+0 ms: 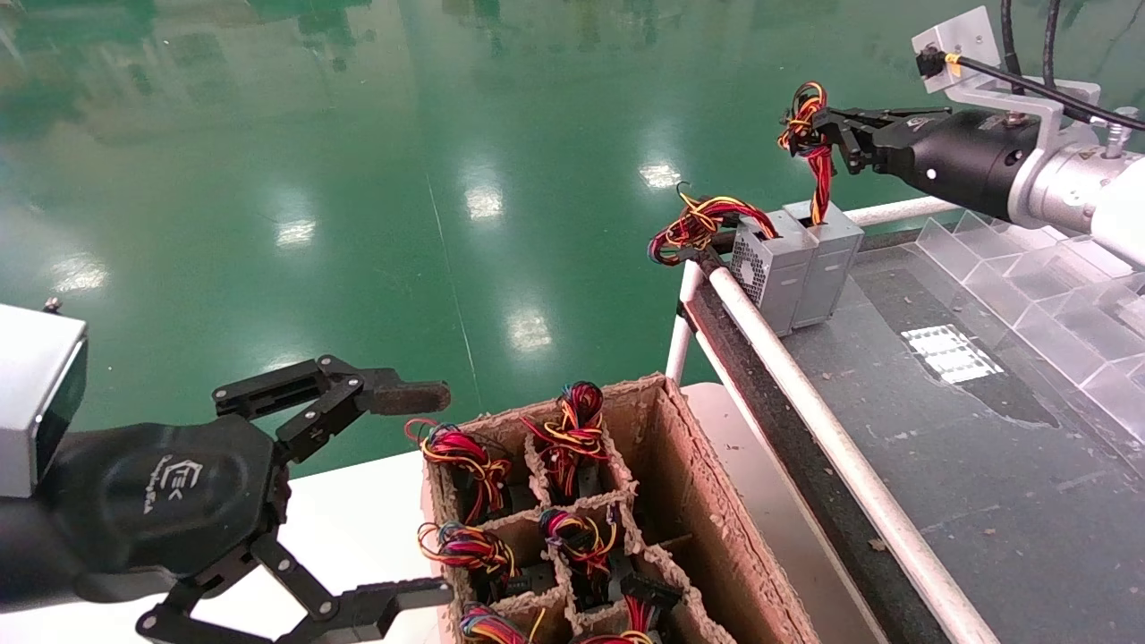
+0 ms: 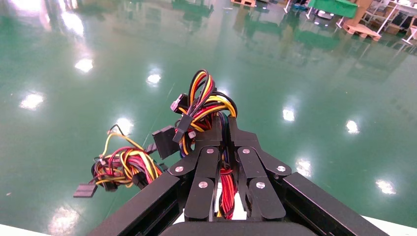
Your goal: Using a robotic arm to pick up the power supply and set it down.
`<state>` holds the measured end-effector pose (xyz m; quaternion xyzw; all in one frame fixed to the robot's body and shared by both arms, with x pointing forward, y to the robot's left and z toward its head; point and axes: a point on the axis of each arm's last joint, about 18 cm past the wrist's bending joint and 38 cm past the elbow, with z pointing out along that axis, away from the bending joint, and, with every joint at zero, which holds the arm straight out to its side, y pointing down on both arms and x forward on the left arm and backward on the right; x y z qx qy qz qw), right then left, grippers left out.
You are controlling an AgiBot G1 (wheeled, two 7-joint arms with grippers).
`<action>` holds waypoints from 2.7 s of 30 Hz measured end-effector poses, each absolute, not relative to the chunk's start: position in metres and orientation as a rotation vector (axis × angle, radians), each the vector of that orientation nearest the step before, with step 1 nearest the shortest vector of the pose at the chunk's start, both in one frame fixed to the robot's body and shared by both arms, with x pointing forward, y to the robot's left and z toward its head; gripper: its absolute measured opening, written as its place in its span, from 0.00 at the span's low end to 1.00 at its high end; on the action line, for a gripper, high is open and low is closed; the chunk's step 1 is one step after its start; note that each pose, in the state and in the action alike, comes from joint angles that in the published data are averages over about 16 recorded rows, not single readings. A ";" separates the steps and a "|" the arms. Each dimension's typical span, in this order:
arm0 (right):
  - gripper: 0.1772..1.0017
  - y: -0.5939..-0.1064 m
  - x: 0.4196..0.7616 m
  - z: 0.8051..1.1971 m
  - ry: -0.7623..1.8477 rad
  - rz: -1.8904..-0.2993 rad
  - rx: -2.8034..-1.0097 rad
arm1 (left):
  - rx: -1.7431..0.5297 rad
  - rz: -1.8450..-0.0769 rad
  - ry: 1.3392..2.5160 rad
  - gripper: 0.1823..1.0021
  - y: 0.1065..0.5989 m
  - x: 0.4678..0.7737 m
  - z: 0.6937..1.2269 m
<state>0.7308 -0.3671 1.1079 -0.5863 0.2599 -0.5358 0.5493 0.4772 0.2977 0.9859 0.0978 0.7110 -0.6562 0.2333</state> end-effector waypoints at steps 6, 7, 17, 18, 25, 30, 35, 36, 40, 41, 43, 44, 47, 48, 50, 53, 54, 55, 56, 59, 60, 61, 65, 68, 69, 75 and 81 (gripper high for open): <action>0.05 -0.361 0.735 1.105 0.621 -1.265 -1.384 | 0.269 -1.802 1.953 1.00 0.298 0.477 0.986; 0.05 -0.360 0.735 1.104 0.622 -1.263 -1.384 | 0.269 -1.802 1.953 1.00 0.298 0.477 0.986; 0.05 -0.359 0.738 1.096 0.631 -1.245 -1.387 | 0.269 -1.802 1.953 1.00 0.298 0.477 0.986; 0.05 -0.359 0.738 1.095 0.632 -1.244 -1.387 | 0.269 -1.802 1.953 1.00 0.298 0.477 0.986; 0.08 -0.362 0.736 1.096 0.639 -1.235 -1.379 | 0.269 -1.802 1.953 1.00 0.298 0.477 0.986; 0.12 -0.366 0.732 1.103 0.638 -1.227 -1.356 | 0.269 -1.802 1.953 1.00 0.298 0.477 0.986; 0.19 -0.375 0.724 1.115 0.636 -1.207 -1.294 | 0.269 -1.802 1.953 1.00 0.298 0.477 0.986; 0.22 -0.376 0.722 1.118 0.635 -1.202 -1.280 | 0.269 -1.802 1.953 1.00 0.298 0.477 0.986; 0.31 -0.383 0.714 1.127 0.620 -1.177 -1.228 | 0.269 -1.802 1.952 1.00 0.298 0.477 0.986; 0.33 -0.384 0.712 1.128 0.613 -1.170 -1.215 | 0.269 -1.802 1.952 1.00 0.298 0.477 0.986; 0.38 -0.386 0.708 1.131 0.599 -1.155 -1.194 | 0.269 -1.802 1.952 1.00 0.298 0.477 0.986; 0.41 -0.387 0.706 1.131 0.590 -1.147 -1.185 | 0.269 -1.802 1.952 1.00 0.298 0.477 0.986; 0.50 -0.388 0.700 1.130 0.559 -1.126 -1.171 | 0.269 -1.802 1.952 1.00 0.298 0.477 0.986; 0.53 -0.387 0.698 1.130 0.547 -1.119 -1.171 | 0.269 -1.802 1.952 1.00 0.298 0.477 0.986; 0.59 -0.386 0.694 1.127 0.521 -1.104 -1.172 | 0.269 -1.802 1.952 1.00 0.298 0.477 0.986; 0.66 -0.383 0.687 1.122 0.479 -1.081 -1.180 | 0.269 -1.802 1.952 1.00 0.298 0.477 0.986; 0.69 -0.382 0.684 1.120 0.464 -1.073 -1.182 | 0.269 -1.802 1.952 1.00 0.298 0.477 0.986; 0.72 -0.380 0.682 1.118 0.450 -1.065 -1.186 | 0.269 -1.802 1.952 1.00 0.298 0.477 0.986; 0.75 -0.379 0.679 1.116 0.436 -1.057 -1.189 | 0.269 -1.802 1.952 1.00 0.298 0.477 0.986; 0.82 -0.376 0.670 1.111 0.392 -1.033 -1.200 | 0.269 -1.802 1.952 1.00 0.298 0.477 0.986; 0.83 -0.375 0.667 1.109 0.378 -1.025 -1.205 | 0.269 -1.802 1.952 1.00 0.298 0.477 0.986; 0.85 -0.373 0.664 1.107 0.363 -1.016 -1.209 | 0.269 -1.802 1.952 1.00 0.298 0.477 0.986; 0.91 -0.368 0.651 1.099 0.306 -0.983 -1.230 | 0.269 -1.802 1.952 1.00 0.298 0.477 0.986; 0.94 -0.364 0.640 1.092 0.262 -0.957 -1.248 | 0.269 -1.802 1.952 1.00 0.298 0.477 0.986; 0.96 -0.362 0.636 1.090 0.248 -0.948 -1.254 | 0.269 -1.802 1.952 1.00 0.298 0.477 0.986; 0.98 -0.353 0.614 1.077 0.168 -0.897 -1.294 | 0.269 -1.802 1.952 1.00 0.298 0.477 0.986; 1.00 -0.348 0.601 1.069 0.125 -0.868 -1.319 | 0.269 -1.802 1.952 1.00 0.298 0.477 0.986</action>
